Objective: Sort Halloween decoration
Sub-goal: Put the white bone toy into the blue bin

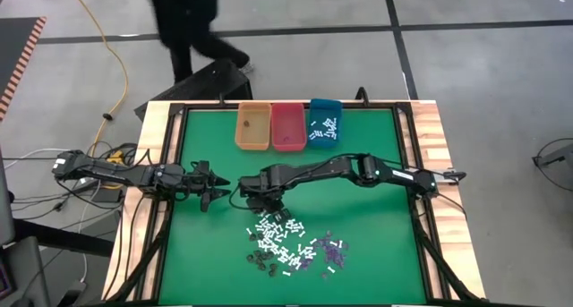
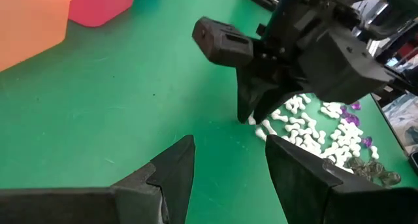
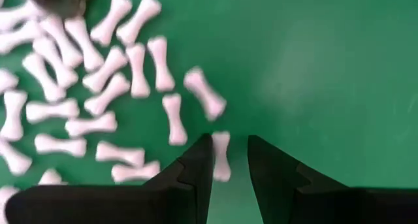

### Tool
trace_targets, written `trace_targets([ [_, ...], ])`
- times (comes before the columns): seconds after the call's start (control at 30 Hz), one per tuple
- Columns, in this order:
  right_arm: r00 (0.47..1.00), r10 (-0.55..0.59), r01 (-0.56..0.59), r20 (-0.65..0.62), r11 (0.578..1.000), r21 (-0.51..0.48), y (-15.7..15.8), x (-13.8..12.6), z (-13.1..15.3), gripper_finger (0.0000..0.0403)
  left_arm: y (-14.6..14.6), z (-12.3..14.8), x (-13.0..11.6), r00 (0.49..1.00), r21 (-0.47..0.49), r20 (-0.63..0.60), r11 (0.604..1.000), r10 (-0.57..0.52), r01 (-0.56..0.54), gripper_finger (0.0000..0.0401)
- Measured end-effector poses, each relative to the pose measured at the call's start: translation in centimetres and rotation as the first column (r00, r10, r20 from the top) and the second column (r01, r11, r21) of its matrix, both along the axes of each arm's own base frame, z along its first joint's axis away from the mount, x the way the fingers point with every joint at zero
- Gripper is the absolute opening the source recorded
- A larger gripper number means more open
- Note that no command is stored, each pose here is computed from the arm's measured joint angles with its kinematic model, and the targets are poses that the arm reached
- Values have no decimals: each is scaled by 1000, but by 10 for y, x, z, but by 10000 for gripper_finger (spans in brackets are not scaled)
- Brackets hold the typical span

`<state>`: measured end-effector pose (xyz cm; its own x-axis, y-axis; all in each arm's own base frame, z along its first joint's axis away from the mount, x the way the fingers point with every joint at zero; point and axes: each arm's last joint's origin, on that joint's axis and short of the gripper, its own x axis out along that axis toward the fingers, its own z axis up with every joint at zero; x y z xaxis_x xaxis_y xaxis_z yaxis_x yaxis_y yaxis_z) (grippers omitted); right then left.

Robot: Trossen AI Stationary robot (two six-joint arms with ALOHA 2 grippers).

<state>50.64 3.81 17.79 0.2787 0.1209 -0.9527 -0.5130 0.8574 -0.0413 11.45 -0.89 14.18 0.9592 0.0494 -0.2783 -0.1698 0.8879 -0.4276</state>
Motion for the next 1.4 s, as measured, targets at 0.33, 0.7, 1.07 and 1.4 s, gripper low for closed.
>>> trace_targets([
  [0.33, 1000, -25, 25, -14, 1000, 13, 1, 3, -11, 110, 0, 0, 0, 1000, 0, -1, 1000, -2, 2, 179],
  [0.7, 998, -57, 57, -37, 998, 18, 1, 1, -12, 16, 0, 0, 0, 1000, -2, -1, 1000, -1, 1, 179],
  [1.07, 996, -82, 83, -28, 996, 28, -6, -12, 26, 21, 0, 0, 0, 1000, -11, 0, 1000, 0, 0, 179],
  [1.4, 980, -198, 199, -37, 979, 31, -53, -44, 89, 24, 0, 0, 0, 1000, -12, 0, 1000, 0, 0, 179],
])
